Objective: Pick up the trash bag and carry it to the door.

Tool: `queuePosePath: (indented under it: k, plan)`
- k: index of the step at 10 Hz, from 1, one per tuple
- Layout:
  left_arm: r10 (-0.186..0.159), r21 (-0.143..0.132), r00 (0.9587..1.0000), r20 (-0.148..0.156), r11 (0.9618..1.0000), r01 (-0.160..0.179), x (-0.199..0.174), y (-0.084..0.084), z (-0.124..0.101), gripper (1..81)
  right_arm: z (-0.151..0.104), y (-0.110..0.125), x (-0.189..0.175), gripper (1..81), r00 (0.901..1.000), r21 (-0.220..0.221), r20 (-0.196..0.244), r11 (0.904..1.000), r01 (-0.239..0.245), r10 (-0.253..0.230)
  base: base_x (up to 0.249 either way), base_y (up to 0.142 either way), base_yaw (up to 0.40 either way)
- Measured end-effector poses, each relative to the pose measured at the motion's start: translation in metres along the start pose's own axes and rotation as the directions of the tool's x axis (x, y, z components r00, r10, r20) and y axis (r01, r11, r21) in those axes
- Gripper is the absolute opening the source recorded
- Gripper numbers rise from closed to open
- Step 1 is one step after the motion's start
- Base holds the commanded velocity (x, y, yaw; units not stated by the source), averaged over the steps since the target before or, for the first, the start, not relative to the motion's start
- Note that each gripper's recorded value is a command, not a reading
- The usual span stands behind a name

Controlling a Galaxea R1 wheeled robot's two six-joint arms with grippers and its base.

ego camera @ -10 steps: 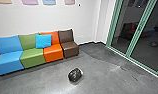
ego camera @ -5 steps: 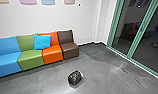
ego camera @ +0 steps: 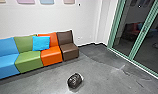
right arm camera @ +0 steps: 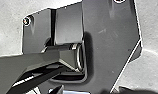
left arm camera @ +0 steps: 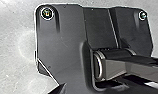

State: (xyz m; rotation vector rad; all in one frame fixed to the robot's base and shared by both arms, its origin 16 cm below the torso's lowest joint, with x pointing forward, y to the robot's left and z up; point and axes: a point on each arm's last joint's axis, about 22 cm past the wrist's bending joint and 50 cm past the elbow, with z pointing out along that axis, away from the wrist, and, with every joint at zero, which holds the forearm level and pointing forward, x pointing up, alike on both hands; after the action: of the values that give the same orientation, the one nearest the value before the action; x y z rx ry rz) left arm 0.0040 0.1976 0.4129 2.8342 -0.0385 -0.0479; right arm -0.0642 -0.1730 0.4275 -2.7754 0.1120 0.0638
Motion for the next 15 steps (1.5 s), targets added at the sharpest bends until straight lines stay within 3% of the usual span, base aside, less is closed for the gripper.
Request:
queuePosePath:
  k: [15]
  plan:
    - [0.0, 0.006, 1.0, 0.0, 1.0, 0.0, 0.0001, -0.0045, -0.0011, 81.1, 0.0005, -0.0024, -0.0025, 81.1, 1.0, 0.003, 0.003, 1.0, -0.001, 0.001, 0.166, 0.0, 0.0]
